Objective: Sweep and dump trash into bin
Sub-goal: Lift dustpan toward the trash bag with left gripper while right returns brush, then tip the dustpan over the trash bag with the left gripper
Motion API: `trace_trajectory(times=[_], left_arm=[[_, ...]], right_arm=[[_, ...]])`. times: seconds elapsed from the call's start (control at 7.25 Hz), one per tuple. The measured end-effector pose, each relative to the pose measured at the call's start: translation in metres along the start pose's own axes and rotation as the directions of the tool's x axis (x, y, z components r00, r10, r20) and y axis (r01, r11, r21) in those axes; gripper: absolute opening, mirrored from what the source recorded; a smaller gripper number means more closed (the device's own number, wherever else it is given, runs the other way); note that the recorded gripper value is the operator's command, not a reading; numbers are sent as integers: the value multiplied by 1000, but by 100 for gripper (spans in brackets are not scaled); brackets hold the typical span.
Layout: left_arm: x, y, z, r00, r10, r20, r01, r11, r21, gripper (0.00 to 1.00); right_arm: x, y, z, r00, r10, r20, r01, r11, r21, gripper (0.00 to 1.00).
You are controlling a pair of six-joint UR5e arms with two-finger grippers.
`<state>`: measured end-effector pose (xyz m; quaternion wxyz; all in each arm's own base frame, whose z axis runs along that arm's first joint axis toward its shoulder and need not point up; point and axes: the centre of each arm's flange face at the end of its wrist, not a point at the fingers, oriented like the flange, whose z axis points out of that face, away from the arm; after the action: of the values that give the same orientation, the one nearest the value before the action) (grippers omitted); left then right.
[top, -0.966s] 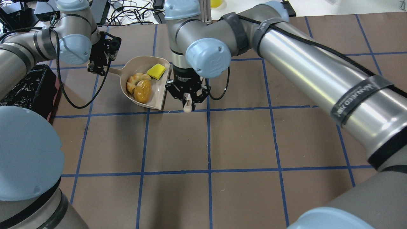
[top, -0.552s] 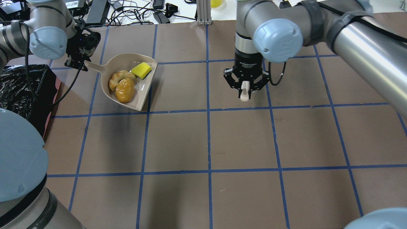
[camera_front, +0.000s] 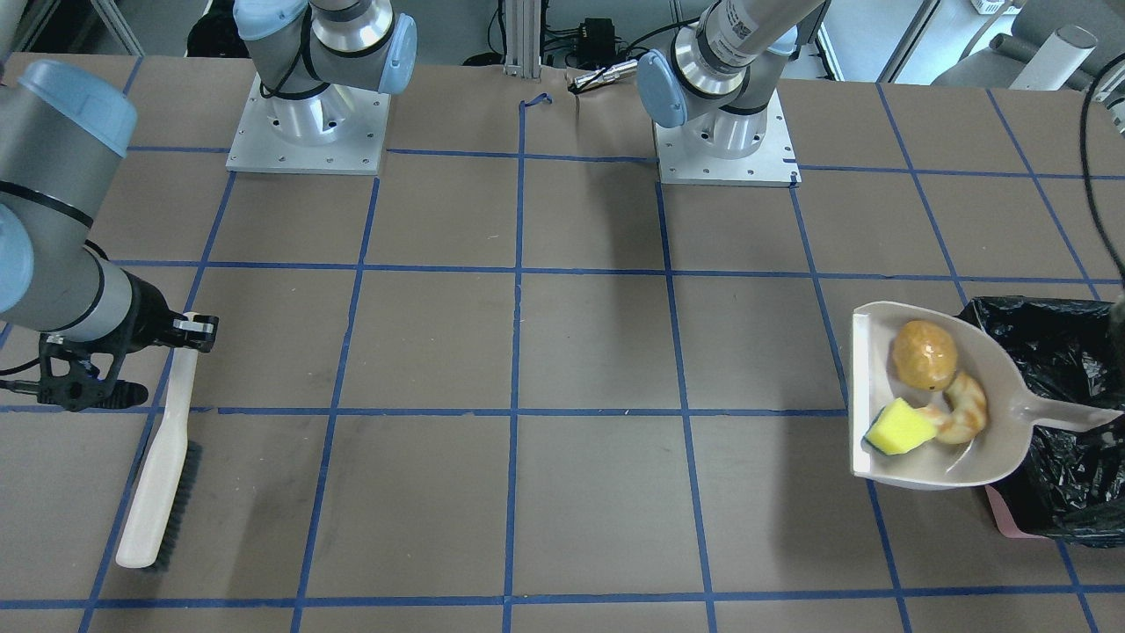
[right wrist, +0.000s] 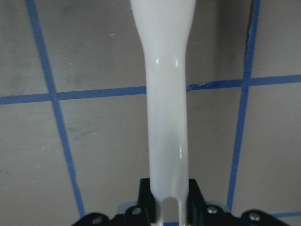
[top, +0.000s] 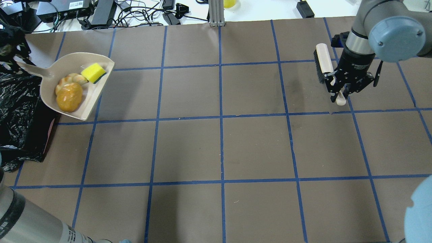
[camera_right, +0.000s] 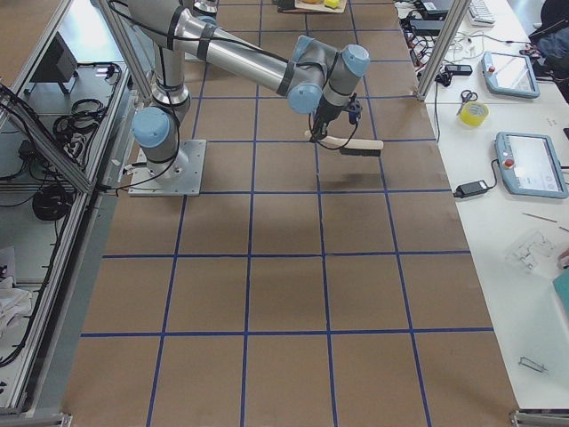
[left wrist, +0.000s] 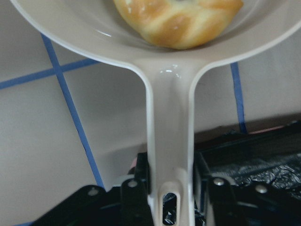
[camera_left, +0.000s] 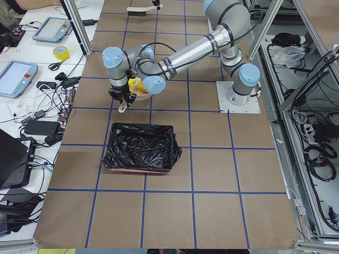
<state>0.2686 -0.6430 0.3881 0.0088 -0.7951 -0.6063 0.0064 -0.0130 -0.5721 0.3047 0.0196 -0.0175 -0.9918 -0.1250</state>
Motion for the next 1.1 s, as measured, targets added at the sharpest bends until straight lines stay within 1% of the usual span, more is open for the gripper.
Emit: trace_trajectory(times=[0.14, 0.28, 0.55, 0.69, 0.83, 0.97, 1.1], left_arm=[[23, 36, -17, 1000, 2, -7, -2, 1000, 16, 0], [43, 67, -29, 1000, 15, -5, -15, 1000, 14, 0], [67, 121, -40, 994, 110, 5, -110, 994, -27, 0], [71, 142, -45, 985, 170, -1, -169, 984, -62, 0], [70, 161, -50, 973, 232, -14, -232, 967, -109, 0], [65, 175, -52, 953, 303, -32, -304, 938, -166, 0], [61, 186, -51, 925, 375, -64, -379, 898, -222, 0]], right_arm=[[20, -1, 14, 999, -26, -28, 26, 999, 25, 0], [32, -2, 25, 999, -34, -40, 36, 999, 35, 0], [49, -5, 40, 999, -39, -38, 40, 999, 24, 0], [54, -7, 47, 999, -37, -33, 37, 999, 14, 0], [57, -9, 52, 999, -34, -30, 34, 999, 8, 0], [59, -11, 55, 999, -31, -29, 31, 999, 8, 0], [60, -13, 57, 999, -30, -29, 30, 1000, 8, 0]])
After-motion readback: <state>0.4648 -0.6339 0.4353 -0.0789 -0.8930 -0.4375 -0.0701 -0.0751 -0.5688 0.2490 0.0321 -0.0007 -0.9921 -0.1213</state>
